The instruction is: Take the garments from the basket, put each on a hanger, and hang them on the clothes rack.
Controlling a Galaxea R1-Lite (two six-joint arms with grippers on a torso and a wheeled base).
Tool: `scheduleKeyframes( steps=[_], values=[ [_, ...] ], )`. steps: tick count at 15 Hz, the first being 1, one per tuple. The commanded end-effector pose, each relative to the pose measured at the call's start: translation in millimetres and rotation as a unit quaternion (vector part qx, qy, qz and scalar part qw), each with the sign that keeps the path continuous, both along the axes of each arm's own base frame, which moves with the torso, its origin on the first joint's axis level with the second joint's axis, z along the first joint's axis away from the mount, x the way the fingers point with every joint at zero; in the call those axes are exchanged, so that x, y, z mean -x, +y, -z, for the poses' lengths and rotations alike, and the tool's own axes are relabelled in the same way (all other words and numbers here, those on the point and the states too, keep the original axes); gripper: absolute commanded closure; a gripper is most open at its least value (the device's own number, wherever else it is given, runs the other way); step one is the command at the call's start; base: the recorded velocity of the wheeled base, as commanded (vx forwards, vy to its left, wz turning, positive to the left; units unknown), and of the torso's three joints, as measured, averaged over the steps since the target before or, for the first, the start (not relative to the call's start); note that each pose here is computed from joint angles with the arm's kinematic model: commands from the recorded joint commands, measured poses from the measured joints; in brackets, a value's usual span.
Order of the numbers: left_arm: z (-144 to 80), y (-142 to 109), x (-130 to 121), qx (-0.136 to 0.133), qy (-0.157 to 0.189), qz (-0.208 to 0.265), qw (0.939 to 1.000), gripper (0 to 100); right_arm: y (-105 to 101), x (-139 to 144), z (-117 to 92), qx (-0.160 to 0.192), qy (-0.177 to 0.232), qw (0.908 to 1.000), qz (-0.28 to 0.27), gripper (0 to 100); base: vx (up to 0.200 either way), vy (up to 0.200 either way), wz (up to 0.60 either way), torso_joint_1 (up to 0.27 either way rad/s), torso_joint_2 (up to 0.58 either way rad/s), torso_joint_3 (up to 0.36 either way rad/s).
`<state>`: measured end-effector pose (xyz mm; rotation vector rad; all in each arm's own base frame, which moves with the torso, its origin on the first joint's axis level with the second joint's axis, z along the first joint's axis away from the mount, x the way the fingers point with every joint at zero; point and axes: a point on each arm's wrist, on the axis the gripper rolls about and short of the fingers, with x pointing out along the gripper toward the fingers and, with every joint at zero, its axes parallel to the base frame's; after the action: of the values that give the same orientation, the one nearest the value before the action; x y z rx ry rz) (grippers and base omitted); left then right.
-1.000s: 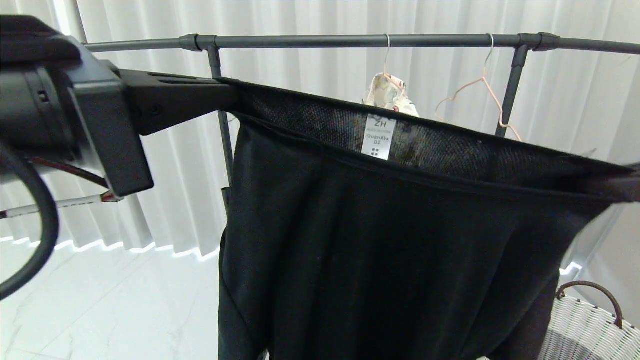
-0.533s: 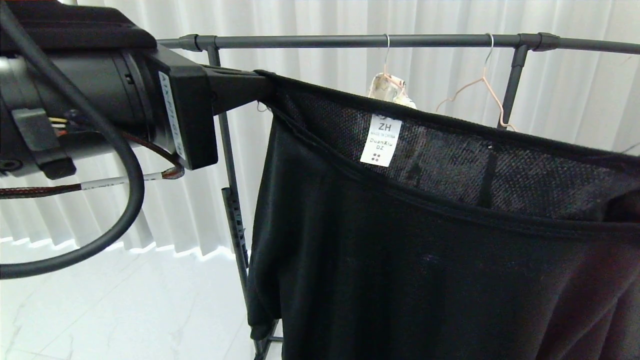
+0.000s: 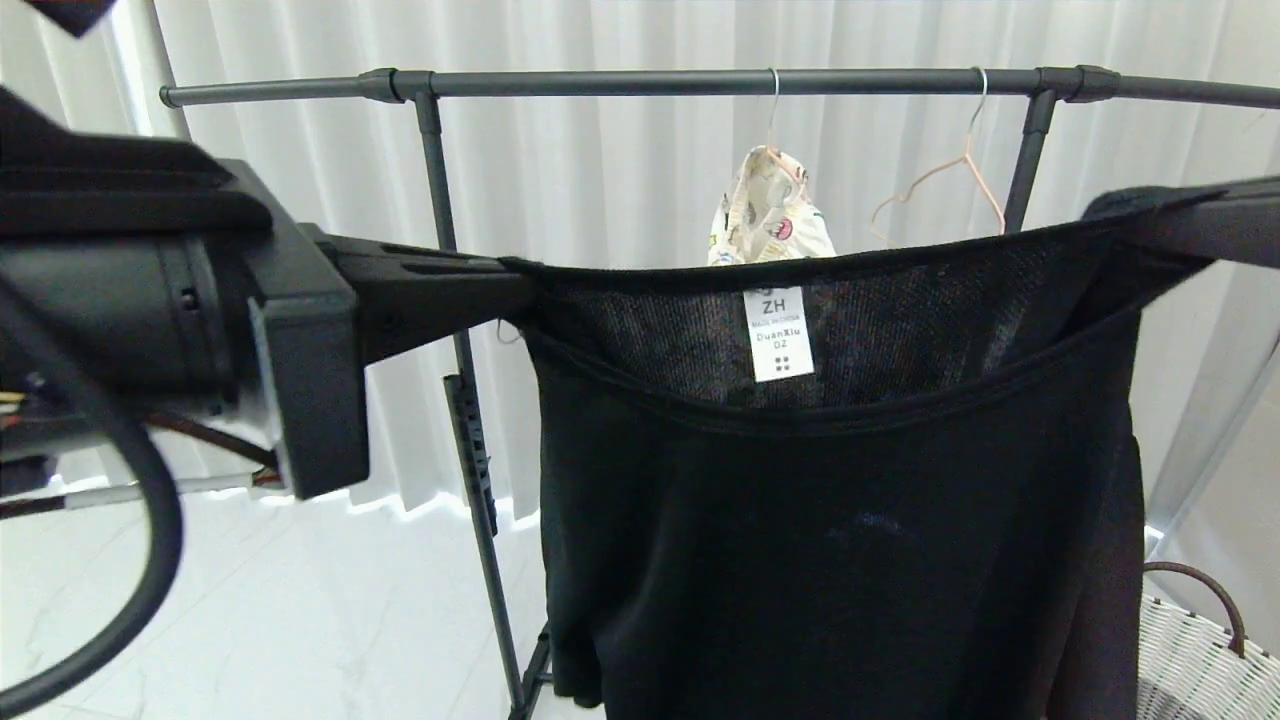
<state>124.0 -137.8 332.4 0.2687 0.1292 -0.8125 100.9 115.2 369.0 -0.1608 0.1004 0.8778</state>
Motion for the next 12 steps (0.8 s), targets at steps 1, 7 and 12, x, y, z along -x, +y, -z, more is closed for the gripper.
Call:
scheduleKeyframes(
  steps=[1,7,12],
  values=[
    [-2.7,6.7,28.9,0.024,0.027,0.044,0.9983,100,27.0,-38.6,5.6,-0.003,-0.004,0.9995,0.03,100,0.0,0.0,0.0,0.0,0.0,0.0],
    [0.5,4.1,68.0,0.044,0.115,0.136,0.983,100,60.2,-72.5,-8.4,-0.019,-0.02,0.999,0.035,100,0.0,0.0,0.0,0.0,0.0,0.0],
    [1.3,3.9,67.9,0.043,0.115,0.136,0.983,100,60.8,-73.1,-7.2,-0.018,-0.019,0.999,0.036,100,0.0,0.0,0.0,0.0,0.0,0.0]
  ],
)
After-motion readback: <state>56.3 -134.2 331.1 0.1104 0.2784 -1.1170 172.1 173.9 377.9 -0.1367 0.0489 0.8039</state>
